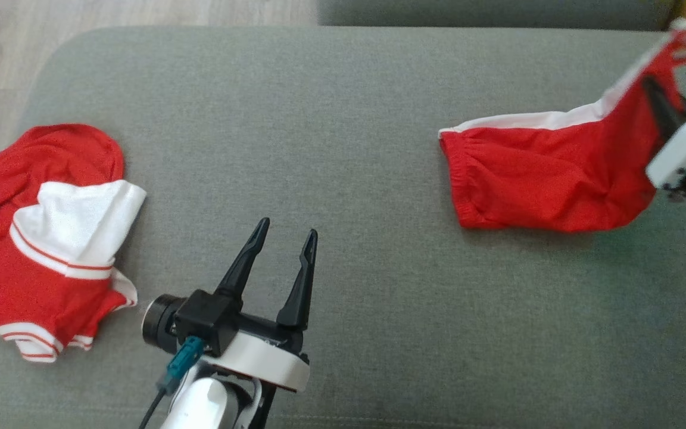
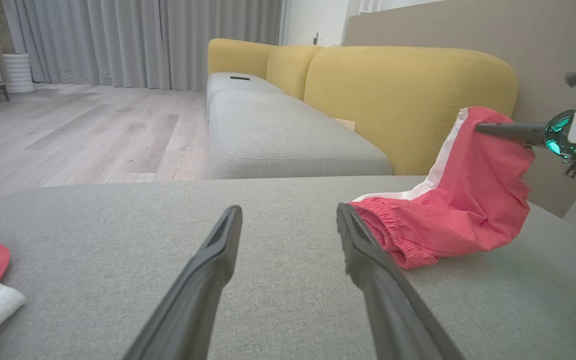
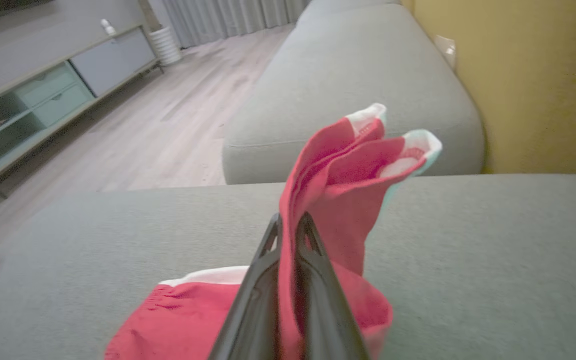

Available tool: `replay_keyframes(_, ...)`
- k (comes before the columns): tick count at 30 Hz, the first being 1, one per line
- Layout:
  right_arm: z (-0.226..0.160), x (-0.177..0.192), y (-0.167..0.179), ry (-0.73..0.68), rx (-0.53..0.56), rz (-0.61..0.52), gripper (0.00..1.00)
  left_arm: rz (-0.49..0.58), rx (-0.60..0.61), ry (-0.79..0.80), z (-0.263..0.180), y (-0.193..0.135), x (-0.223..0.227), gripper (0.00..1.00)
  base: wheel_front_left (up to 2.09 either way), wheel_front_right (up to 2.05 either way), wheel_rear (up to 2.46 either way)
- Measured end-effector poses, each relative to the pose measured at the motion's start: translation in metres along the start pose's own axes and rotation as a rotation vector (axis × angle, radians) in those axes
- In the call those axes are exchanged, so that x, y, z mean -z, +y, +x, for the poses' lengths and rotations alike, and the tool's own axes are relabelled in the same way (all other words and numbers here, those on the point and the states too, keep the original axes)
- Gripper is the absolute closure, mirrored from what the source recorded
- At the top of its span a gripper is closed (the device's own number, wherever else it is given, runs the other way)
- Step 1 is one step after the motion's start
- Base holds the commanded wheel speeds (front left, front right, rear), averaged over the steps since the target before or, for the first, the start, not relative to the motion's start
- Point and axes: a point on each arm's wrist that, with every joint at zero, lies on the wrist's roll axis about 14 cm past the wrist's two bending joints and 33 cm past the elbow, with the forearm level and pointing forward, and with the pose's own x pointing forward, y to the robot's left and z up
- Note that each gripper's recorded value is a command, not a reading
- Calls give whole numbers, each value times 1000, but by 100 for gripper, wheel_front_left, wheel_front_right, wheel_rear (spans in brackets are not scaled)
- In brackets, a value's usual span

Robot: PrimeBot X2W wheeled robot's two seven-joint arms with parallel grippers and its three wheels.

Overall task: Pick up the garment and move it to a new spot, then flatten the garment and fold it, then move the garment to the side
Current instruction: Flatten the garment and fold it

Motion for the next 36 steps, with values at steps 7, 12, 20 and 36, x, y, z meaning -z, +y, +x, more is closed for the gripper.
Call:
replay_keyframes(7,12,3,95,29,-227,-9,100,-16,-61,-24,-12,10,-10,0,0,0,0)
replay_keyframes(12,15,30,134,100,-313,-9,100,-13,-88,-18,-18,15,-9,0,0,0,0)
replay_keyframes(20,7,60,182,129,-423,50,0,-20,-131,-12,-22,24,-8,0,0,0,0)
replay_keyframes(36,-50,58,67,-30,-173,132,0,-19,-124,-13,-26,20,-7,0,0,0,0)
